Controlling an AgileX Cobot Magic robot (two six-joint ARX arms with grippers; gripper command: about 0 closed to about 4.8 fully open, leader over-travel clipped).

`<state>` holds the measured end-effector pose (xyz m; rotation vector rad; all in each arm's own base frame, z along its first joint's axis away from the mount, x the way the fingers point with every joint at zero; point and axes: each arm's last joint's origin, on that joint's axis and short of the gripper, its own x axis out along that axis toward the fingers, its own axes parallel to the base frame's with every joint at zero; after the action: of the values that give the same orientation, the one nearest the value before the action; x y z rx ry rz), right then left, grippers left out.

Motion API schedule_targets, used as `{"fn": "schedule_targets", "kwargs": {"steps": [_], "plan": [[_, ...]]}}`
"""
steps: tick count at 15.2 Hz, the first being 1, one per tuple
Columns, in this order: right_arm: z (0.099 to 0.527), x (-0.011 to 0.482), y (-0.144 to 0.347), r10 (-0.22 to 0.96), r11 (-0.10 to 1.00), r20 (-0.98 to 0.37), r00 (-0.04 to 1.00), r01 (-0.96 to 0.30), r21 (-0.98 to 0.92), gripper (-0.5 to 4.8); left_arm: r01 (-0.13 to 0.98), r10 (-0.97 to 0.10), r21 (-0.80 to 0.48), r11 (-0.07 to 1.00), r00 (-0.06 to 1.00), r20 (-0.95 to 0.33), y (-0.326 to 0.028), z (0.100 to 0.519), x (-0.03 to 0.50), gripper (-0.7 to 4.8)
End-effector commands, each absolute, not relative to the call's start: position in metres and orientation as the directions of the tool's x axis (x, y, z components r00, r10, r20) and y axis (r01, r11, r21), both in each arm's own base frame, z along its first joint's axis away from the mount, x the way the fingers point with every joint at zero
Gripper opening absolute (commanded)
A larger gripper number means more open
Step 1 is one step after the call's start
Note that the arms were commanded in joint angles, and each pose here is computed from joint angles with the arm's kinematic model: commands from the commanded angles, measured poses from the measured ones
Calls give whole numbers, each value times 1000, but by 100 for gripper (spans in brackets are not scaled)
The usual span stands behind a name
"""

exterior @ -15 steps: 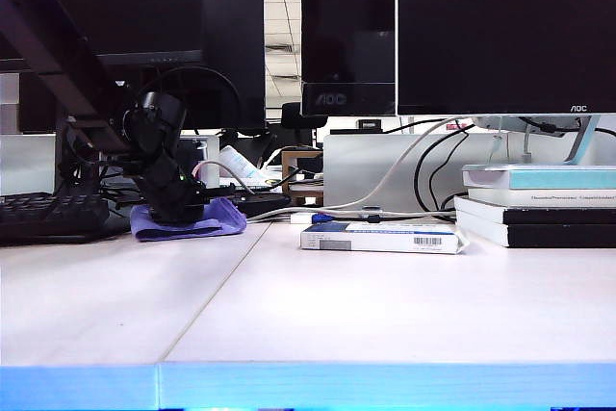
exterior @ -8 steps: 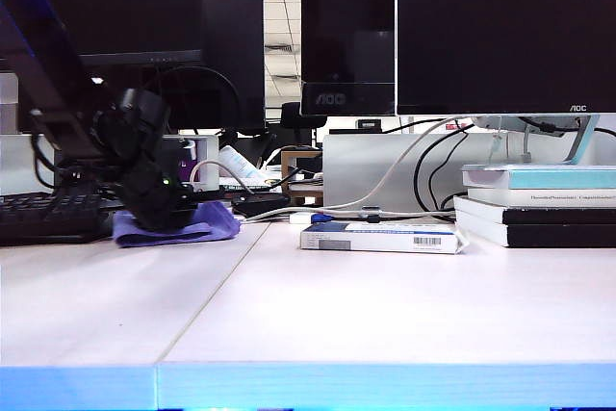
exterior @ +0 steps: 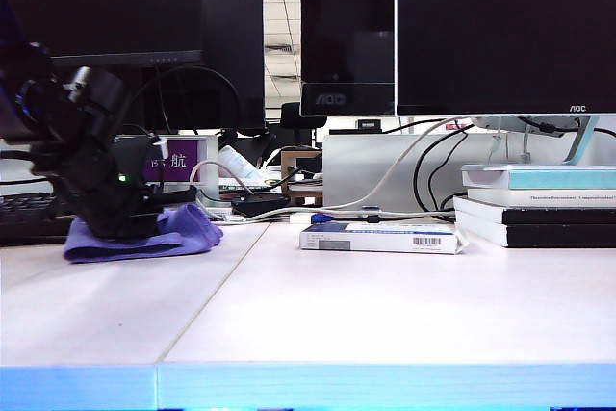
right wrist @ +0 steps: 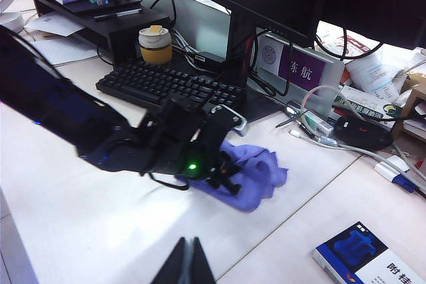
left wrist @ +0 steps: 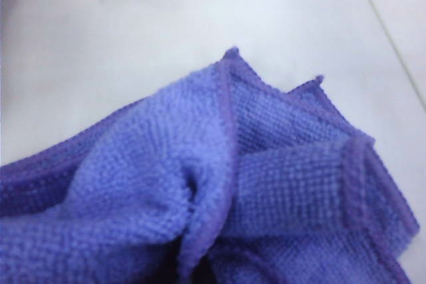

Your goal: Wipe the table from front to back using the rag.

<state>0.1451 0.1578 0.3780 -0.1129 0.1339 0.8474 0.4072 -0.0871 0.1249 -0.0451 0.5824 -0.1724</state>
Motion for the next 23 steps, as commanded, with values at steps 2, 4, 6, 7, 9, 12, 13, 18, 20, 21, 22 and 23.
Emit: {"fn": "schedule_targets", "kwargs": {"steps": [2, 4, 6, 7, 9, 12, 13, 18, 20, 21, 22, 23], "plan": [[382, 144, 157, 742, 656, -137, 656, -753, -46, -1, 181, -206, -108, 978, 714, -669, -83, 113, 367, -6], [382, 144, 157, 742, 656, -137, 656, -753, -46, -1, 208, -207, -88, 974, 671, -712, -83, 113, 341, -6], [382, 144, 157, 742, 656, -138, 656, -753, -46, -1, 250, -223, -72, 966, 654, -723, -90, 115, 319, -6], [382, 144, 157, 742, 656, -138, 656, -753, -46, -1, 253, -225, -72, 965, 648, -727, -90, 114, 314, -6], [382, 144, 157, 742, 656, -137, 656, -753, -46, -1, 255, -223, -73, 964, 629, -745, -88, 110, 301, -6], [382, 144, 157, 742, 656, -138, 656, -753, -46, -1, 255, -218, -73, 964, 606, -765, -83, 105, 283, -6], [382, 144, 157, 742, 656, -138, 656, -753, -46, -1, 251, -217, -76, 965, 603, -767, -81, 104, 276, -6], [382, 144, 157, 742, 656, -138, 656, -753, -46, -1, 245, -205, -76, 967, 556, -806, -74, 104, 251, -6], [382, 144, 157, 742, 656, -138, 656, -753, -46, -1, 248, -208, -81, 965, 541, -815, -72, 105, 245, -6], [382, 144, 157, 742, 656, -138, 656, -753, -46, -1, 248, -207, -81, 965, 537, -818, -72, 105, 242, -6], [382, 144, 157, 742, 656, -138, 656, -753, -46, -1, 249, -207, -81, 965, 535, -819, -70, 105, 236, -6], [382, 144, 157, 742, 656, -138, 656, -753, -46, -1, 256, -210, -80, 963, 534, -819, -71, 105, 233, -6]]}}
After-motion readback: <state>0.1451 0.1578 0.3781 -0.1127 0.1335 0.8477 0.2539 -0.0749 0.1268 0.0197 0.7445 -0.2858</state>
